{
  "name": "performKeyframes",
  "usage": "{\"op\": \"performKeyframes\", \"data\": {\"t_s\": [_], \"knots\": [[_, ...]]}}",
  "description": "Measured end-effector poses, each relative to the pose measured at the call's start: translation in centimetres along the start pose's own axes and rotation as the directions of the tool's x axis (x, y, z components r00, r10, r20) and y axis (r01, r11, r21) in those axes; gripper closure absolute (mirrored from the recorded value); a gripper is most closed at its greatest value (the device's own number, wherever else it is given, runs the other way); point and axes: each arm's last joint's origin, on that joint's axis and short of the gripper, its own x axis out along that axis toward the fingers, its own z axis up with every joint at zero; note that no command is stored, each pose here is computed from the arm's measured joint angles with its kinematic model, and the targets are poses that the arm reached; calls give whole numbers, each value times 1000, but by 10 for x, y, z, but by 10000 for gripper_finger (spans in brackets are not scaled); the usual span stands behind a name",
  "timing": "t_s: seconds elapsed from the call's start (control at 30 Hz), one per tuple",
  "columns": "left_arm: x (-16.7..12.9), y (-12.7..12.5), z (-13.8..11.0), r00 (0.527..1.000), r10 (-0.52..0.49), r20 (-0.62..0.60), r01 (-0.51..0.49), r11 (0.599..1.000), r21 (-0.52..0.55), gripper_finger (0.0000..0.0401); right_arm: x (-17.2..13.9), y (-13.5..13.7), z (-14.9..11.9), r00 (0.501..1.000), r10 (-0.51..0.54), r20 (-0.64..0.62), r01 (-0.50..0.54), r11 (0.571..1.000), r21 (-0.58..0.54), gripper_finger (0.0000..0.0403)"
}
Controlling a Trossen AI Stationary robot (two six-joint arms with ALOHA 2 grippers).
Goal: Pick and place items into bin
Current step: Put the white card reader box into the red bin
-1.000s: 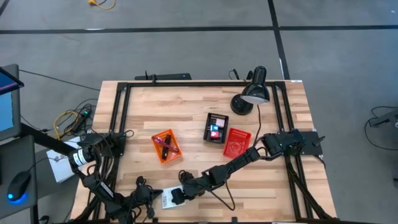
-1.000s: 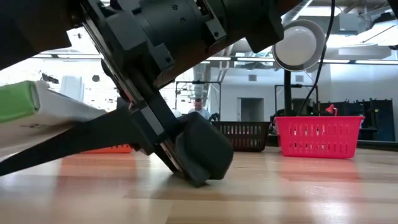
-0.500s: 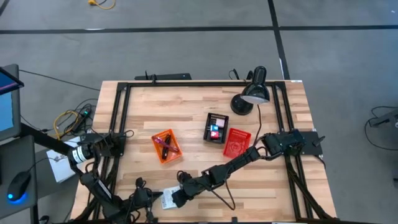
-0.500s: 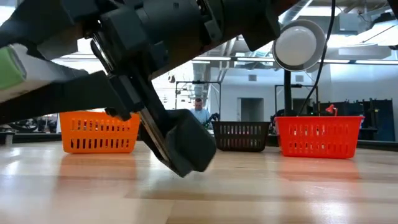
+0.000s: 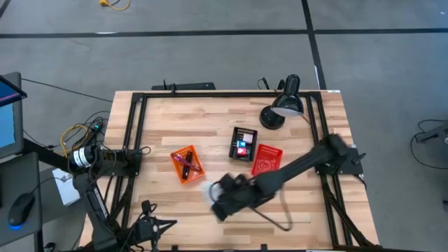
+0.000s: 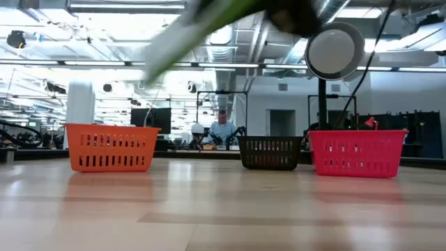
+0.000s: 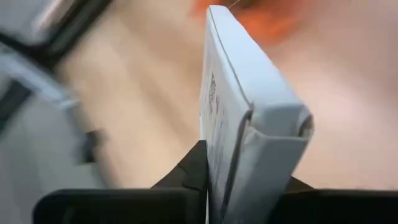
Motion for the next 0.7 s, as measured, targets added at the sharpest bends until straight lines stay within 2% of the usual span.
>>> {"op": "performKeyframes", "data": {"t_s": [0.13,0.23,0.3,0.4,0.53,0.6,0.7], "knots": [[3,0,1,1000,8,1,-8,1000,0,401,-64,-19,-4,958,-242,151,250,968,-36,364],[5,0,2,1000,15,1,-15,1000,-5,401,-90,-36,-14,891,-405,207,427,901,-73,358],[7,0,2,1000,19,1,-19,1000,-6,401,-99,-47,-20,841,-505,193,529,843,-98,352],[9,1,3,1000,26,-2,-26,1000,-8,401,-95,-59,-29,756,-644,113,654,746,-124,351],[12,1,3,999,36,-5,-36,999,-10,401,-76,-63,-33,729,-685,20,673,710,-207,360],[13,1,4,999,38,-7,-38,999,-11,401,-66,-67,-29,692,-722,9,701,670,-244,362],[14,1,3,999,37,-17,-37,999,-16,401,-49,-74,-21,665,-746,-35,717,651,-251,361]]}}
